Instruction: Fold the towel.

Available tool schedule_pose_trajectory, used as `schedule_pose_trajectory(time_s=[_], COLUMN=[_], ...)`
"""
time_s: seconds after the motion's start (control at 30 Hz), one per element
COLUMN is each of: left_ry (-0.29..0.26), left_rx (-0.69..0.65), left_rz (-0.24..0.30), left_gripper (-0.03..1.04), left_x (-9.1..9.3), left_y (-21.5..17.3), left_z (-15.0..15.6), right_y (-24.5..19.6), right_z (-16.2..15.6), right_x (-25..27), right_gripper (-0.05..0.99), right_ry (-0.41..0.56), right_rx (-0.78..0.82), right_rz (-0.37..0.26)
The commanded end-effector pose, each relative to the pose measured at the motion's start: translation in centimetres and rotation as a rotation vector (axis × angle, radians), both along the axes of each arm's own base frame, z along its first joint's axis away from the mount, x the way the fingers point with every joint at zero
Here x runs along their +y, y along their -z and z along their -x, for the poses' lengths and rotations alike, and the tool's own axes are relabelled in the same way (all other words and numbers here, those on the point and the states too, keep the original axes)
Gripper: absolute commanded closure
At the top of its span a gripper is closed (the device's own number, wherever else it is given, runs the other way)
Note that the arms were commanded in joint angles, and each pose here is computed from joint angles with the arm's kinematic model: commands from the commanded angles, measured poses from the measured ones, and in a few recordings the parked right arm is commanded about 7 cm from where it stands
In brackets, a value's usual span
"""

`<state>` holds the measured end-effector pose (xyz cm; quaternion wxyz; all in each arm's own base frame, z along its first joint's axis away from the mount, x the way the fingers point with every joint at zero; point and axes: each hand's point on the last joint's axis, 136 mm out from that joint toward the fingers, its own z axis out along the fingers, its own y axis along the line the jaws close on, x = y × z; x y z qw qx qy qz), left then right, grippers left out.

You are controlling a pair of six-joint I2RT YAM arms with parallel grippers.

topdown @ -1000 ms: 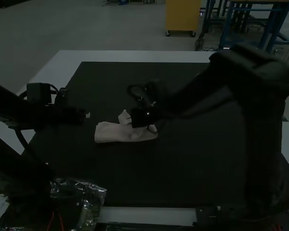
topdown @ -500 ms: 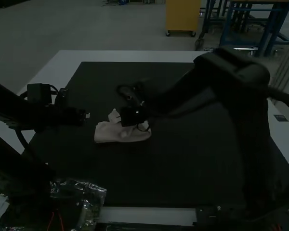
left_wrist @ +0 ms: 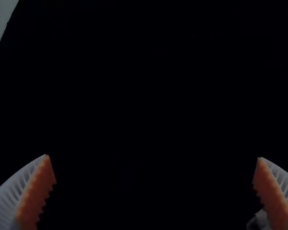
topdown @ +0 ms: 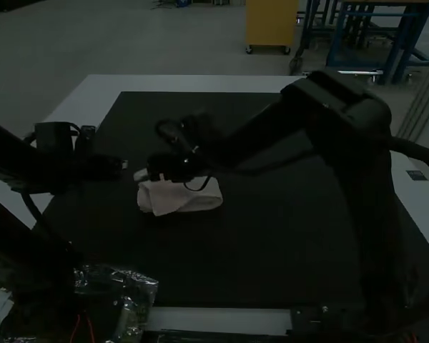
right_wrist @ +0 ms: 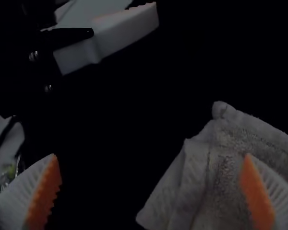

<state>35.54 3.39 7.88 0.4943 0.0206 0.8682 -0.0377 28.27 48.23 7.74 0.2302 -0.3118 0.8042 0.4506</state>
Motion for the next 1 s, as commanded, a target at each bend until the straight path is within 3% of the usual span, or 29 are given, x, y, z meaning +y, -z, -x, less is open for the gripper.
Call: schedule_pose_trajectory(time_s=[0.0,0.03,0.17,0.97], left_ry=[-0.054,-0.058,-0.062,-0.046], left_rx=[-0.012,-0.014,-0.019,-0.017], left_rz=[0.01,0.009,0.005,0.008], left_gripper=[0.04,0.04,0.04,0.04], left_x=[1.3,1.4,1.7,1.2], left_y=[-0.3,-0.3,-0.4,-0.1], left_z=[0.0,0.0,0.0,0.2], right_y=[-2.1,-2.0,-2.8,4.8], right_z=[-0.3,-0.4,-0.8,-1.8], right_x=[0.4,0.1,-1.2,-2.4], right_gripper=[0.1,0.15,0.95,0.96], right_ry=[-0.002,0.001,-0.01,0.002], right_rx=[-0.006,-0.007,-0.031,-0.075], right_rz=[-0.041,-0.038,-0.086,-0.067])
